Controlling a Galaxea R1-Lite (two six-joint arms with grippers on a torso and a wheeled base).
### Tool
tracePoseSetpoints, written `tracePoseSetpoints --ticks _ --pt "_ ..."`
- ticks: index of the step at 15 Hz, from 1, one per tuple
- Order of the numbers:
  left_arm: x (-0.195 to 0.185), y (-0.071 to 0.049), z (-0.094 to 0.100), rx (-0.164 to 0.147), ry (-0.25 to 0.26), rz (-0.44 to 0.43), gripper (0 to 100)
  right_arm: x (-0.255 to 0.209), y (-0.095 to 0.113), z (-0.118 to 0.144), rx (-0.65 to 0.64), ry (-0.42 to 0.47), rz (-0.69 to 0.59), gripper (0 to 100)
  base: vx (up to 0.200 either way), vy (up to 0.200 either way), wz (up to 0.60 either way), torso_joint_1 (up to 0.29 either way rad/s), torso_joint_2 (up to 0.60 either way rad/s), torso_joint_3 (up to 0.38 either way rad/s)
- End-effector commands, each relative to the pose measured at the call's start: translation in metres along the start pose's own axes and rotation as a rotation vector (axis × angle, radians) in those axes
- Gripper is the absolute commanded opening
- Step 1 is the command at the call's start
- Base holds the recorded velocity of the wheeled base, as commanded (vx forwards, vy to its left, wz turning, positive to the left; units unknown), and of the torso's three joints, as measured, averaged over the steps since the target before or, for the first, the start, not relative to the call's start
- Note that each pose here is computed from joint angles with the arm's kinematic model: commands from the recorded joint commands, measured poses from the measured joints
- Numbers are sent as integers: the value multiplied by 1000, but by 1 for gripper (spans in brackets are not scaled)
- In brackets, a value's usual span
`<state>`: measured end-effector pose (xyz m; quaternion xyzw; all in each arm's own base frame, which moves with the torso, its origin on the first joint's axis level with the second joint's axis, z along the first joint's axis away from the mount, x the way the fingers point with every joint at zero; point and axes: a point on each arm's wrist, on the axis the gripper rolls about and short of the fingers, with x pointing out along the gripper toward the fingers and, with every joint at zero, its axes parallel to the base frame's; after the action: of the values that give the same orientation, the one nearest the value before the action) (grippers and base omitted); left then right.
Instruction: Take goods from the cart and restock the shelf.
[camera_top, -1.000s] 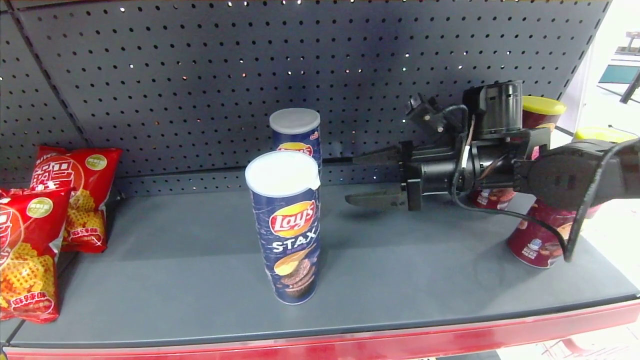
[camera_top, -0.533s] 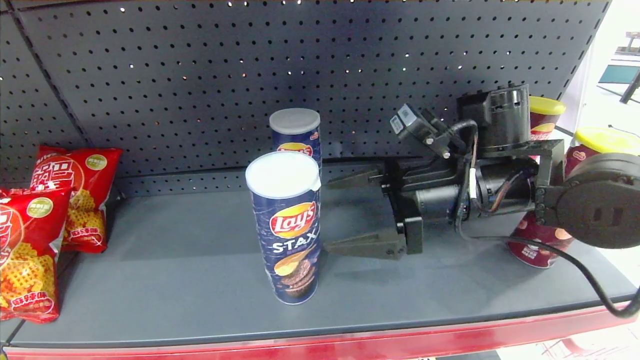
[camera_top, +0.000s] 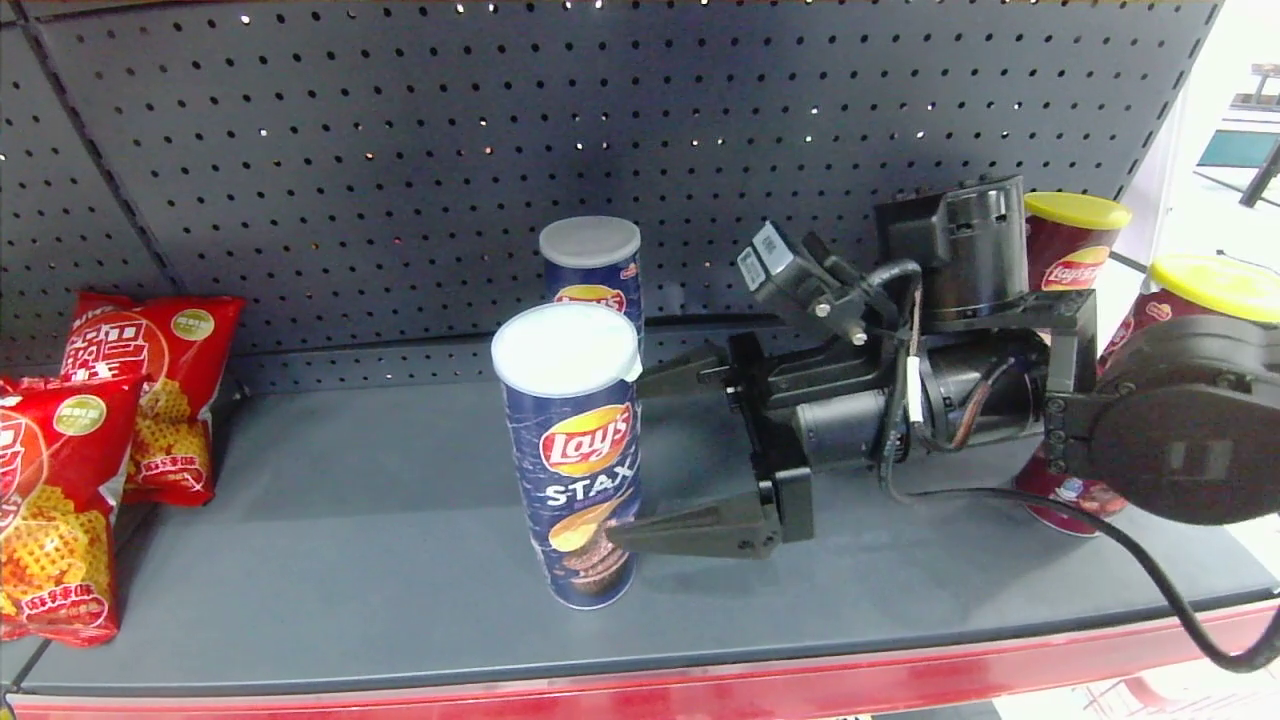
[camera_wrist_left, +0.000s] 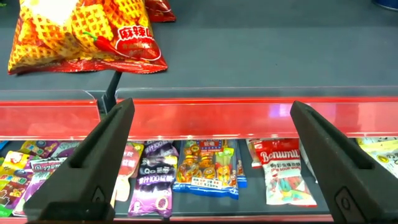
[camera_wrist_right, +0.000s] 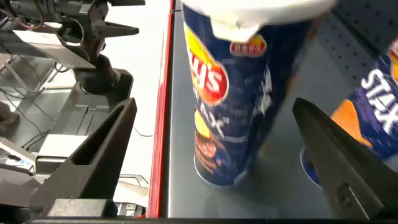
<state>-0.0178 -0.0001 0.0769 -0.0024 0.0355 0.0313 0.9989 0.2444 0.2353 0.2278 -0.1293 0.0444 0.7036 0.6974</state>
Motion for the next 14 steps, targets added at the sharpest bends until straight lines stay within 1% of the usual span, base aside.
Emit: tracePoseSetpoints --ticks 1,4,9,10,11,14 --pt "0 0 0 0 1 0 100 10 -3 -7 13 13 18 100 0 0 0 0 0 0" --pt "0 0 0 0 1 0 100 22 -5 -6 7 11 33 100 0 0 0 0 0 0" --pt "0 0 0 0 1 0 100 36 -14 -13 14 17 45 100 0 0 0 0 0 0" --pt "0 0 0 0 3 0 100 40 -13 -12 4 9 51 100 0 0 0 0 0 0" --pt "0 0 0 0 3 0 100 43 -14 -13 -1 5 51 0 0 0 0 0 0 0" --pt "0 0 0 0 3 0 100 46 -17 -13 -2 0 48 0 0 0 0 0 0 0"
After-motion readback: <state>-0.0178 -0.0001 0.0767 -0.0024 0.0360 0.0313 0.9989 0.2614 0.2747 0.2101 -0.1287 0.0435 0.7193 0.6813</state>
